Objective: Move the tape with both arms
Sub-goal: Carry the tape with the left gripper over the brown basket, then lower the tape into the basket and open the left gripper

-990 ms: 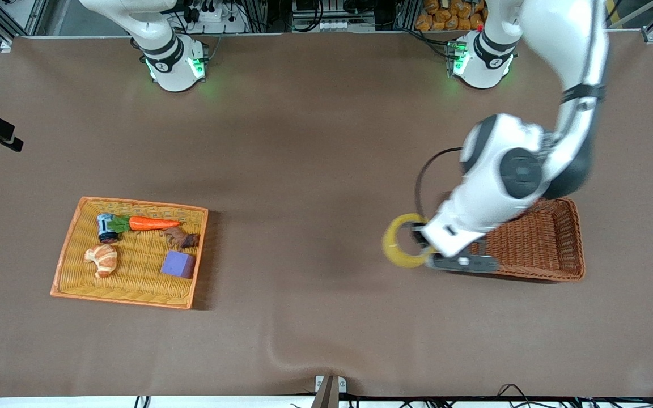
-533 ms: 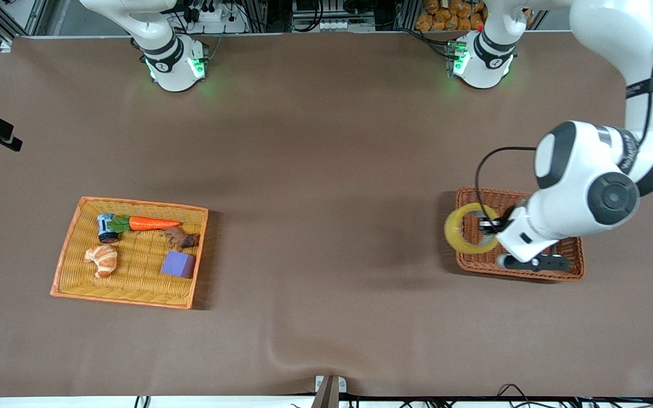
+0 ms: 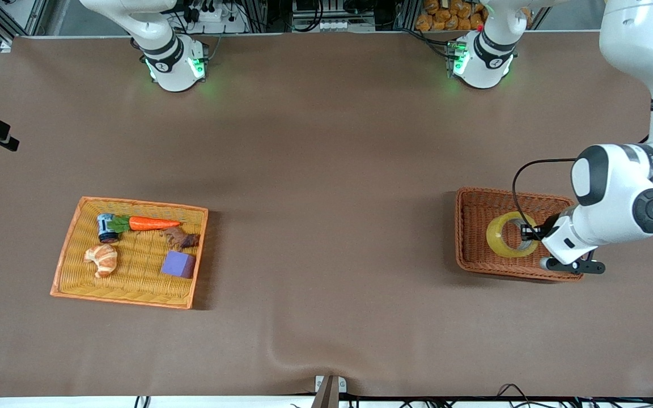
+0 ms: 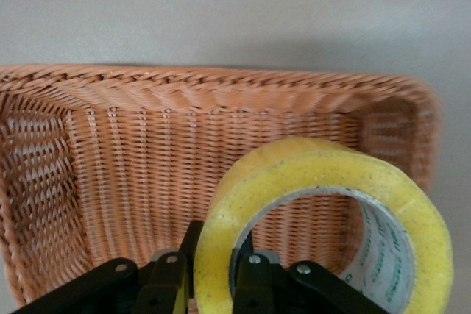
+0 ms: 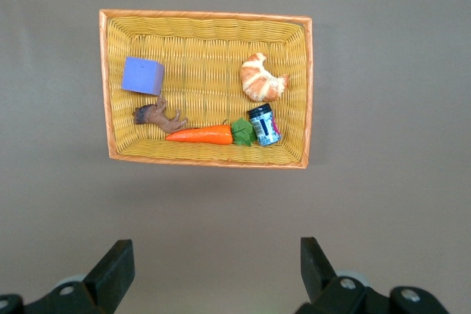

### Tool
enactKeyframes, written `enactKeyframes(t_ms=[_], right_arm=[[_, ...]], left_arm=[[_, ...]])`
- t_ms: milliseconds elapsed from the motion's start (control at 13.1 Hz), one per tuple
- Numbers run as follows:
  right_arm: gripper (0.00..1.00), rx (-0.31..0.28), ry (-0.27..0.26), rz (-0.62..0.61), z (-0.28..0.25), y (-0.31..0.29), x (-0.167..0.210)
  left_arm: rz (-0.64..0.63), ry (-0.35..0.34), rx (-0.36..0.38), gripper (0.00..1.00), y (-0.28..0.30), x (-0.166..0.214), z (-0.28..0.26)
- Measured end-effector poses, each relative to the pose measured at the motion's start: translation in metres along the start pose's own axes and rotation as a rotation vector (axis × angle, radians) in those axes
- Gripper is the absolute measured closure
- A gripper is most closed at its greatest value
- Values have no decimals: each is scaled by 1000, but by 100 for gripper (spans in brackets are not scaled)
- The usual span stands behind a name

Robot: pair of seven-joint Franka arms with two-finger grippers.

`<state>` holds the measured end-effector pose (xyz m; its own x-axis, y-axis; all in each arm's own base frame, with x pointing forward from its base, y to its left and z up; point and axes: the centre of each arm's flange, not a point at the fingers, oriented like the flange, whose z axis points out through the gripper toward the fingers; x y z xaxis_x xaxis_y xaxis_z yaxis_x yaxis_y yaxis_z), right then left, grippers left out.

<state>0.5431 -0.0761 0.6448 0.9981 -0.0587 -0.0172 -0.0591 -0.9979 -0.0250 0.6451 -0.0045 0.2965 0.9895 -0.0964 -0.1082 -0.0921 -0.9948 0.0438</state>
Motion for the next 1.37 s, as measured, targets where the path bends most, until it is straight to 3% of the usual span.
enactKeyframes(t_ms=[381,609,914,1142,1371], right_arm=[[0,0,10,11,-5,6,-1],[0,-1,22,20,-10,11,-1],[0,-1,25,22,-11,12,-1],[0,-1,26,23,-12,12,-1],[0,-1,26,23,-12,12,-1]], left_arm=[[-1,-29,-9,78,-25,-7,47],[8,-1,-8,49,-20,-2,33],[55,63,-9,4,9,1,-67],[68,79,-1,0,19,-17,-172],[69,67,11,0,19,-28,-224]])
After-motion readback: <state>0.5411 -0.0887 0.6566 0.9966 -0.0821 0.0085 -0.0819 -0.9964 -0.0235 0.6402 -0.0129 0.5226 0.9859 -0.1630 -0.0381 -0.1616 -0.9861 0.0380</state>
